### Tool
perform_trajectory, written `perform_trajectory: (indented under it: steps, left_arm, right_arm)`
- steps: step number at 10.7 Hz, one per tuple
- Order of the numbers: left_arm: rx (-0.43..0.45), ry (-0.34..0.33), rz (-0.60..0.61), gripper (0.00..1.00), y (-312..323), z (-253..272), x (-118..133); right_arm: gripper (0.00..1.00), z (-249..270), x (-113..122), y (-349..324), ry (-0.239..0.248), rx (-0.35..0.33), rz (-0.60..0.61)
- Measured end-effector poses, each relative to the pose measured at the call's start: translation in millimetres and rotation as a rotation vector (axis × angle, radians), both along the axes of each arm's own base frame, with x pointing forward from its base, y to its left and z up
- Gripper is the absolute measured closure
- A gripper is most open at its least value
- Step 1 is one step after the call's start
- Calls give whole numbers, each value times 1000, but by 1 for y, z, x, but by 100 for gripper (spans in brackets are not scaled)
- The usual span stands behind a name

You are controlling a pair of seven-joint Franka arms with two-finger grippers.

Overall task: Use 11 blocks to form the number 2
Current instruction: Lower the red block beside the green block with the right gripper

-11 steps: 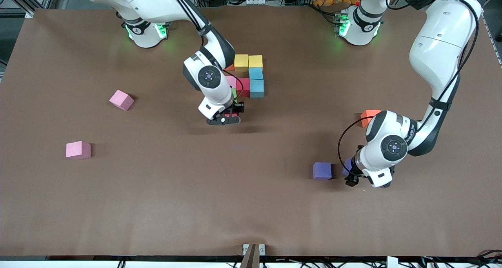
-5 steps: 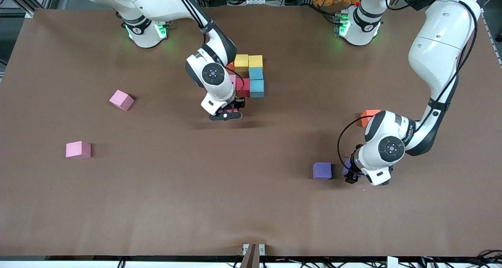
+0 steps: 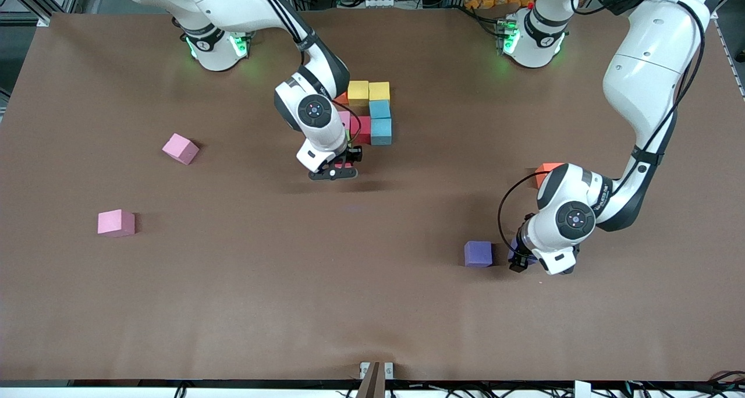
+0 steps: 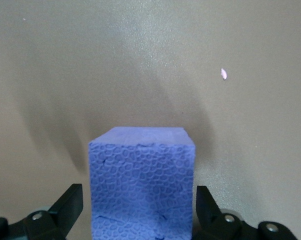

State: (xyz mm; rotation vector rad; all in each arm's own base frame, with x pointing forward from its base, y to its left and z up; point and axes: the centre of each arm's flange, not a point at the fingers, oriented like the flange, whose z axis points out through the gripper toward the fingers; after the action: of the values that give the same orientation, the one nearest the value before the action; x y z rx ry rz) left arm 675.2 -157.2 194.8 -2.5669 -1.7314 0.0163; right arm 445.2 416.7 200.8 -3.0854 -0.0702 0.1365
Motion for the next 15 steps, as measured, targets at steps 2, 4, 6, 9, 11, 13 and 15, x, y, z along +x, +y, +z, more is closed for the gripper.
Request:
perform_trajectory:
  steps: [2, 4, 6, 9, 11, 13, 15]
  left_arm:
    - [7, -1, 1, 0, 3, -1, 1]
    - [8, 0, 1, 0, 4, -1, 1]
    - [9, 1, 2, 0, 4, -1, 0]
    - [32, -2, -9, 0, 9, -5, 1]
    - [37, -2, -10, 10, 11, -5, 1]
    - [37, -4, -10, 34, 11, -5, 1]
    - [37, -5, -11, 41, 10, -4, 2]
  right_arm:
    - [41, 0, 1, -1, 0, 0, -1]
    - [41, 0, 1, -1, 0, 0, -1]
    - [41, -1, 0, -1, 1, -1, -1]
    - [41, -2, -1, -2, 4, -4, -1]
    - [39, -2, -1, -2, 4, -5, -1]
    - [21, -2, -1, -2, 3, -4, -2]
    - [0, -2, 0, -3, 1, -3, -3]
